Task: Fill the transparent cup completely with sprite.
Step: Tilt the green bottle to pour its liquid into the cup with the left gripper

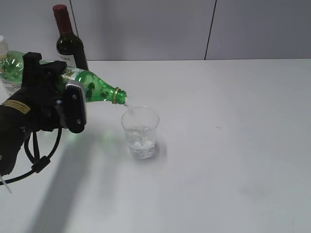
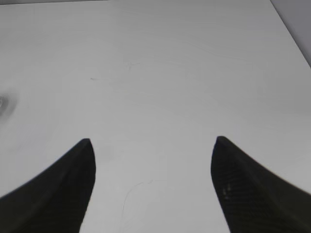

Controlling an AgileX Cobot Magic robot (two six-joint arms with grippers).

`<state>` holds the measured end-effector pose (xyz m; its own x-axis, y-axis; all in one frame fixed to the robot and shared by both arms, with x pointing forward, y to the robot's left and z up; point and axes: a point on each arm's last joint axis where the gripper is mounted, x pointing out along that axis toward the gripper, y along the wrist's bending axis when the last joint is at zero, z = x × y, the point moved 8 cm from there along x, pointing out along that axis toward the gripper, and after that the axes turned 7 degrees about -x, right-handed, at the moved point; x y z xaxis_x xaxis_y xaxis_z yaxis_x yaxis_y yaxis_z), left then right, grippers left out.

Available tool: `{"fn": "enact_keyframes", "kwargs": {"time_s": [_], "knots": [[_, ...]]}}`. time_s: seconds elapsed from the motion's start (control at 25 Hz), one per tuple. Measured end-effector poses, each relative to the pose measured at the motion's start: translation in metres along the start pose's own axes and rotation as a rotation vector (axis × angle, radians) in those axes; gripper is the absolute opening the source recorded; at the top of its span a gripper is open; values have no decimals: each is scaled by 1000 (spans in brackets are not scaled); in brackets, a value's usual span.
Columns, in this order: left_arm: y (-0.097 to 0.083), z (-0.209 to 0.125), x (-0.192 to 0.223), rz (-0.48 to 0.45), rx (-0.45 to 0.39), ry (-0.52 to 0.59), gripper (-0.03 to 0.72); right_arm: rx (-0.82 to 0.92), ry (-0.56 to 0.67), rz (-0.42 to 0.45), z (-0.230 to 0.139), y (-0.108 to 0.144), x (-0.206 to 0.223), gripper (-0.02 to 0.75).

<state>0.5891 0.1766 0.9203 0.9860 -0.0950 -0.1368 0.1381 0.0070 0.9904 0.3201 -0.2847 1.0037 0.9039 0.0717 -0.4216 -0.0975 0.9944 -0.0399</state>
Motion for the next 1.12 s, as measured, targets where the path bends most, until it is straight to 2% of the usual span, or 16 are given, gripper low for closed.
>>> {"fn": "enact_keyframes", "kwargs": {"time_s": [1.0, 1.12], "knots": [[2, 2, 0, 11, 15, -14, 411, 0, 0, 0, 0, 0, 0, 563], [2, 3, 0, 10, -35, -20, 411, 0, 0, 0, 0, 0, 0, 563]]}}
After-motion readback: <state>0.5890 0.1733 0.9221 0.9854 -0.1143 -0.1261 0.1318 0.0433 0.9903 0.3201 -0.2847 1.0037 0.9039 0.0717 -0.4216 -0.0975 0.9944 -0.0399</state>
